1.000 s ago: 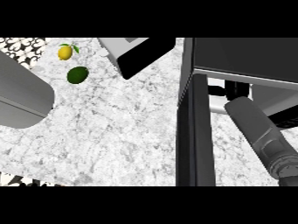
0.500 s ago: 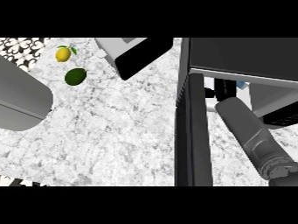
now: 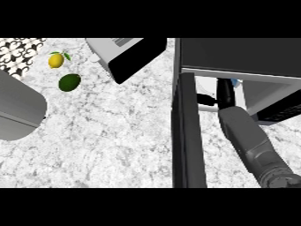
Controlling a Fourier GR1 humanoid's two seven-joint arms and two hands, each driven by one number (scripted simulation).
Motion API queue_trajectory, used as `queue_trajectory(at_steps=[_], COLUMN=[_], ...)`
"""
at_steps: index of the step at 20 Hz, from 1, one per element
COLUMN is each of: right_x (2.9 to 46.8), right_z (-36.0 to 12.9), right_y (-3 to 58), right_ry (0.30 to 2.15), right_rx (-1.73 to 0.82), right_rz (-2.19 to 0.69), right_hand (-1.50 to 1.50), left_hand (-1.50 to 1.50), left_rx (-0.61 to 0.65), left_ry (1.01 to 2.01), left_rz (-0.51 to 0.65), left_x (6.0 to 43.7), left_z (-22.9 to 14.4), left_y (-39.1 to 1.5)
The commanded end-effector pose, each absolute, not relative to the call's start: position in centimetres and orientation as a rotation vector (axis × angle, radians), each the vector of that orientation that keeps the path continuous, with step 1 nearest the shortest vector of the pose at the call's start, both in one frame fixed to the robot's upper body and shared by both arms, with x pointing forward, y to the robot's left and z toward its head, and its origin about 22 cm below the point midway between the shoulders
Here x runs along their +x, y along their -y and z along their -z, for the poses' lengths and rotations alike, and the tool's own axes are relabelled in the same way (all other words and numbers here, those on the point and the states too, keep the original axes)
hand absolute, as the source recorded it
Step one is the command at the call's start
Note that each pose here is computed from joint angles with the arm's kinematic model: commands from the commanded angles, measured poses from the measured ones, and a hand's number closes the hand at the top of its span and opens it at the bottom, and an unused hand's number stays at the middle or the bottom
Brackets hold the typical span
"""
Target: Pick up the milk, place it into the microwave and close the microwave
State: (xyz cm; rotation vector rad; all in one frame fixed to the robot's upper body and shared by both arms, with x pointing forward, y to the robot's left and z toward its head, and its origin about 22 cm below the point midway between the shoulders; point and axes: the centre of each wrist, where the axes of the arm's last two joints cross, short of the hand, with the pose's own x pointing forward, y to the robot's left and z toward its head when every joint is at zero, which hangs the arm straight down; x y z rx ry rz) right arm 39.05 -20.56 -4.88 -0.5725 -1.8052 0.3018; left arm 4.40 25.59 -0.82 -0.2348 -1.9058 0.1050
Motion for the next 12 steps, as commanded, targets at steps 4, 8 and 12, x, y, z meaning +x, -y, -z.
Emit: queue_trajectory(at_steps=[4, 8, 12], right_x=[35.4, 35.1, 31.7], right_z=[9.1, 9.4, 12.6], right_y=[22.1, 21.4, 22.0], right_ry=[1.835, 1.834, 1.863], right_rx=[-0.337, -0.265, -0.273], right_rz=[-0.167, -0.151, -0.118], right_hand=[-1.5, -1.5, -1.5], left_hand=[-1.5, -1.5, -1.5], left_rx=[-0.232, -0.22, -0.212], left_ry=[1.901, 1.896, 1.863], left_rz=[-0.121, -0.118, -0.131], left_x=[4.1, 2.7, 2.4], left_z=[0.4, 0.5, 0.4], left_y=[-25.0, -24.3, -24.6])
